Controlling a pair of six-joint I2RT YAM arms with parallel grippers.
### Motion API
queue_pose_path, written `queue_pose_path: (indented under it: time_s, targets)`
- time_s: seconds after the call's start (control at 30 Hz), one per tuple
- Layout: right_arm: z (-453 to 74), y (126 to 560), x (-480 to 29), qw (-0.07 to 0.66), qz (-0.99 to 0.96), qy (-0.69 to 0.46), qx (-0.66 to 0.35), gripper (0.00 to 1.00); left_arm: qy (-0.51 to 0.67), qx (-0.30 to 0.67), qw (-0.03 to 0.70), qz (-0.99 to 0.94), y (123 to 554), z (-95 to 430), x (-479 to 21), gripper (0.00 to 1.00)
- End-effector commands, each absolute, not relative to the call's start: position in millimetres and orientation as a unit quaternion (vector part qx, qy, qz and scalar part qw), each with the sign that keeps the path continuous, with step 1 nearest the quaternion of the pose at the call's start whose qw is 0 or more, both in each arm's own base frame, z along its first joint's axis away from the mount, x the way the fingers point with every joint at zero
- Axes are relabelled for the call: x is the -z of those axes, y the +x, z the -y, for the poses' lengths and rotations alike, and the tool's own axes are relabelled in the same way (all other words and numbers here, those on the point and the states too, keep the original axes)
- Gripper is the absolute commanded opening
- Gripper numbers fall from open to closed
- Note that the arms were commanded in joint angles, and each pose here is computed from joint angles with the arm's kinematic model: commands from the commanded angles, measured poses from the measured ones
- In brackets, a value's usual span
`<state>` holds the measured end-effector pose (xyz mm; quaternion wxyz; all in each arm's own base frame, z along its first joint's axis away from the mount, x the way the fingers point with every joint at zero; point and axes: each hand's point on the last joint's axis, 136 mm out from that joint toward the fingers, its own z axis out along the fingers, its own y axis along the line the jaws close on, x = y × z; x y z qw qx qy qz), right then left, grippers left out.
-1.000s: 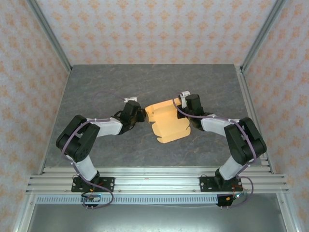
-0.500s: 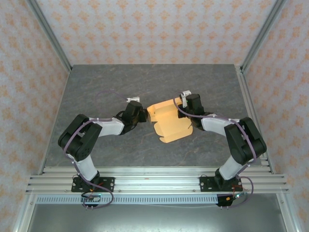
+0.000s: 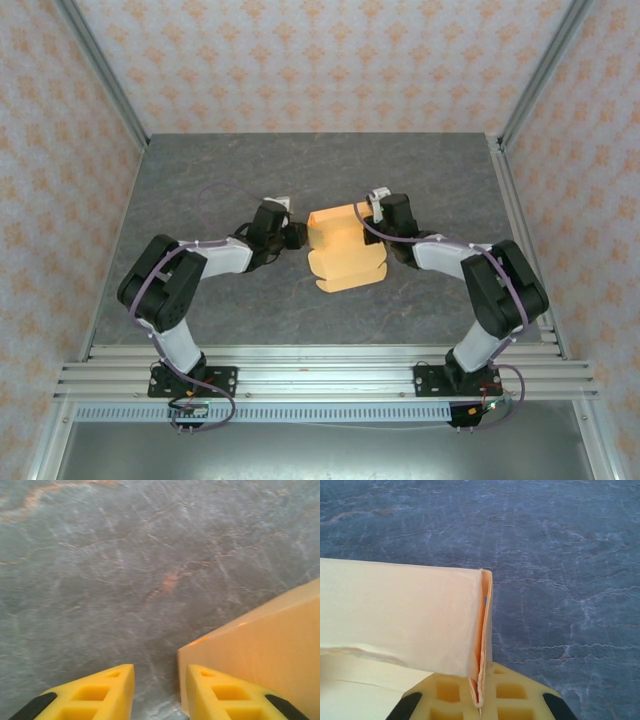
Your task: Fold the paper box
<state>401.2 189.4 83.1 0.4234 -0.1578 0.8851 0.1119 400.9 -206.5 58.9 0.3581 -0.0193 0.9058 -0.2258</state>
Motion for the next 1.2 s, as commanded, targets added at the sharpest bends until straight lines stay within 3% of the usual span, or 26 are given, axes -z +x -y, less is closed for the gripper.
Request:
queue_pose_path:
  time_s: [0.0, 0.23, 0.4, 0.5, 1.17]
  targets:
    - [-201, 398, -83, 0.418, -0.883, -0.177, -0.121, 0.0, -0.03, 0.284, 0.359, -0.889, 406, 228, -66, 0.33]
    - [-203, 397, -82, 0.416, -0.883, -0.183, -0.116, 0.0, -0.045, 0.278, 0.355, -0.891, 406, 228, -55, 0.36]
    - [-202, 397, -84, 0.419, -0.882, -0.181, -0.113, 0.0, -0.01, 0.258, 0.378, -0.889, 404, 223, -62, 0.53]
    - [-203, 397, -83, 0.418, -0.883, -0.182, -0.115, 0.0, 0.027, 0.247, 0.389, -0.887, 402, 229, -69, 0.58]
    - [-202, 399, -83, 0.417, -0.884, -0.18, -0.108, 0.0, 0.158, 0.179, 0.36, -0.902, 373, 228, -67, 0.63]
